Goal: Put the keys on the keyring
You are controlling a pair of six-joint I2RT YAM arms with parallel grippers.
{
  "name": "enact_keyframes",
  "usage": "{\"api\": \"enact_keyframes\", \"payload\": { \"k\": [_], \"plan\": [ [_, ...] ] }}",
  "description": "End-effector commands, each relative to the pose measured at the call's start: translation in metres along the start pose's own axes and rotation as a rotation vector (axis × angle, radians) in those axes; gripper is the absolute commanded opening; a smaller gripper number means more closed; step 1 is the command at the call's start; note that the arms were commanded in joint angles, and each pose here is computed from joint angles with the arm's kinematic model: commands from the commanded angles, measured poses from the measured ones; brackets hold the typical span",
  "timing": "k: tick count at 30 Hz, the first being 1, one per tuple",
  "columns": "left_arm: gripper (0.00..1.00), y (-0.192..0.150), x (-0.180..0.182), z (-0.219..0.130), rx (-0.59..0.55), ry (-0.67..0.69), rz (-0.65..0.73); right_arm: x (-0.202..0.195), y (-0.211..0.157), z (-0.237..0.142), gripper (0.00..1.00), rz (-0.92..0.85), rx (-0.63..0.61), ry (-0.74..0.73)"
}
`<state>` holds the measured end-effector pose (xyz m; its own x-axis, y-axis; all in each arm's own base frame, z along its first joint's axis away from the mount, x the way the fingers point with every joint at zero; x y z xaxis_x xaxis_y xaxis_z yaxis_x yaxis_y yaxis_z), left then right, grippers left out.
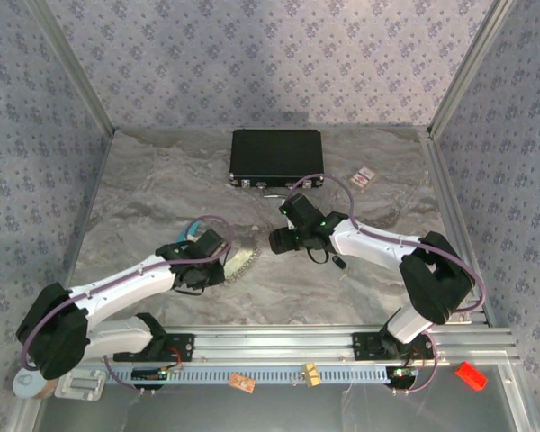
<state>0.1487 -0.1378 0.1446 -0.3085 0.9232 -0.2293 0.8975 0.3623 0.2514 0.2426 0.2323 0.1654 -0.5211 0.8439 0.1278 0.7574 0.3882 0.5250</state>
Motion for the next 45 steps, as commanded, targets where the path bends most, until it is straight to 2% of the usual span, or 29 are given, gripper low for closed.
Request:
{"api": "enact_keyframes", "payload": {
  "k": [1, 6, 11, 35, 45],
  "plan": [
    [0.29, 0.001, -0.004, 0.000, -0.014, -0.003, 0.019, 0.001, 0.000, -0.006, 0.74, 0.009, -0.020, -0.013],
    [0.28, -0.001, -0.005, 0.008, 0.013, 0.006, 0.015, 0.001, 0.000, -0.006, 0.74, 0.008, -0.019, -0.010],
    [0.21, -0.002, -0.005, 0.011, 0.021, 0.011, 0.012, 0.002, 0.000, -0.006, 0.73, 0.009, -0.018, -0.007],
    [0.21, -0.007, -0.007, 0.020, 0.065, 0.049, 0.021, 0.001, -0.004, -0.005, 0.73, 0.008, -0.012, -0.011],
    [0.06, -0.007, -0.022, 0.013, 0.060, -0.007, 0.060, 0.000, -0.006, -0.006, 0.72, 0.010, -0.014, -0.013]
  ]
}}
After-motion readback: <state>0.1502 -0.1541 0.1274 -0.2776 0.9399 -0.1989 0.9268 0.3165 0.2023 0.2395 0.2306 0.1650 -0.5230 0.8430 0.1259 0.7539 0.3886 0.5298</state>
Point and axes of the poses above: each hand's point on the last joint's axis, 136 mm out from that joint toward the fingers, its own z axis out along the fingers, its own x axis along the line the jaws close on, y = z × x, the point moved 10 cm from there along -z, back along the fingers, and after that the axes turned 9 degrees about -z, right-handed, at the moved point
